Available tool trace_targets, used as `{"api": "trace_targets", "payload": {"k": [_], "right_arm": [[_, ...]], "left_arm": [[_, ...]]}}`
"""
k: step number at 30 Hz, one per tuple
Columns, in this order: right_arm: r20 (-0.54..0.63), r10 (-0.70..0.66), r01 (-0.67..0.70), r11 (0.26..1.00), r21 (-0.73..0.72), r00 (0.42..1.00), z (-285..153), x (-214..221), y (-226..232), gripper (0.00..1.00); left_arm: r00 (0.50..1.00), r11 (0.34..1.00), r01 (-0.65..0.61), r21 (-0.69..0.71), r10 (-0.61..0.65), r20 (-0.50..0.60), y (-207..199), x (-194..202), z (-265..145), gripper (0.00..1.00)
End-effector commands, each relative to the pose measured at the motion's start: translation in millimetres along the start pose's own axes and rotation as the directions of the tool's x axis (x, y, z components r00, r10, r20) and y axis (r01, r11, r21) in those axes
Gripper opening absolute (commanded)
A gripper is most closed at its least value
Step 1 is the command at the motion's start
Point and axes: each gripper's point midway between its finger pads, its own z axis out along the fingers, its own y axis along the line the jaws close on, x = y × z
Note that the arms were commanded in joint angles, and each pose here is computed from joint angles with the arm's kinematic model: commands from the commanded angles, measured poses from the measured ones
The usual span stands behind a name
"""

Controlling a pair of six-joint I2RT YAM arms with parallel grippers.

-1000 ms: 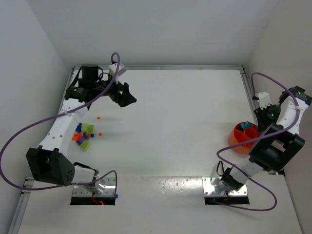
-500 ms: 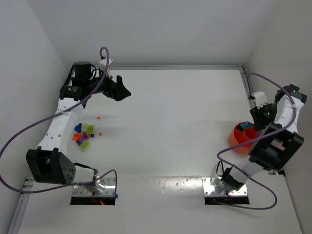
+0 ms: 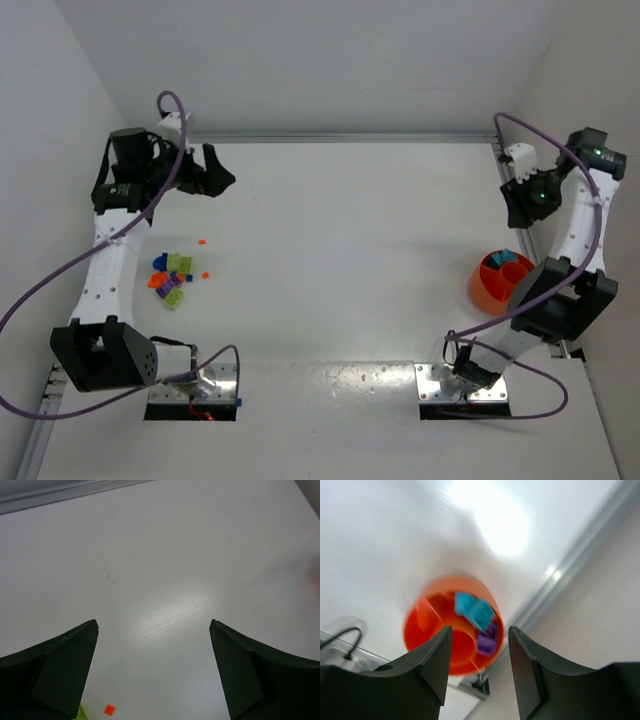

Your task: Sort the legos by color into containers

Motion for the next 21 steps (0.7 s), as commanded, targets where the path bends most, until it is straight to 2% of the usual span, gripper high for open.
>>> {"api": "trace_targets", "payload": {"k": [1, 3, 4, 7, 11, 15, 17, 21], "right_arm": [[0.065, 0.011, -0.001, 0.988, -0.153, 0.998, 15.2, -45.2, 41.0, 0.49], [0.088, -0.024, 0.041, 0.981, -0.19, 0.996, 26.9, -75.7, 63.1, 0.49], [0.094, -0.032, 0.051, 0.976, -0.21, 0.995, 33.9, -87.6, 69.4, 0.49], [0.115, -0.058, 0.089, 0.954, -0.286, 0.992, 55.2, -132.1, 110.5, 0.49], [0.125, -0.08, 0.121, 0.921, -0.371, 0.989, 81.9, -167.7, 158.6, 0.49], [0.111, -0.109, 0.147, 0.882, -0.447, 0.988, 108.8, -176.1, 207.2, 0.49], [0.104, -0.14, 0.173, 0.866, -0.468, 0.985, 116.9, -173.6, 227.5, 0.49], [0.08, -0.153, 0.172, 0.854, -0.491, 0.985, 138.6, -162.8, 245.0, 0.49]], "left_arm": [[0.996, 0.992, 0.054, -0.117, -0.046, 0.07, 21.7, -12.5, -26.3, 1.0], [0.999, 0.99, 0.024, -0.141, -0.021, 0.027, 34.7, -3.6, -33.2, 1.0], [0.999, 0.989, 0.038, -0.145, -0.042, -0.029, 34.3, 10.3, -38.8, 1.0], [0.995, 0.971, 0.019, -0.237, -0.041, -0.088, 68.5, 39.8, -66.6, 1.0], [0.985, 0.963, -0.048, -0.264, 0.001, -0.175, 82.6, 79.2, -98.3, 1.0], [0.946, 0.944, -0.053, -0.326, -0.057, -0.319, 106.1, 127.9, -123.7, 0.98], [0.928, 0.942, -0.024, -0.334, -0.103, -0.357, 110.9, 142.7, -130.0, 0.96], [0.874, 0.963, -0.048, -0.264, -0.087, -0.479, 108.9, 183.5, -132.3, 0.81]]}}
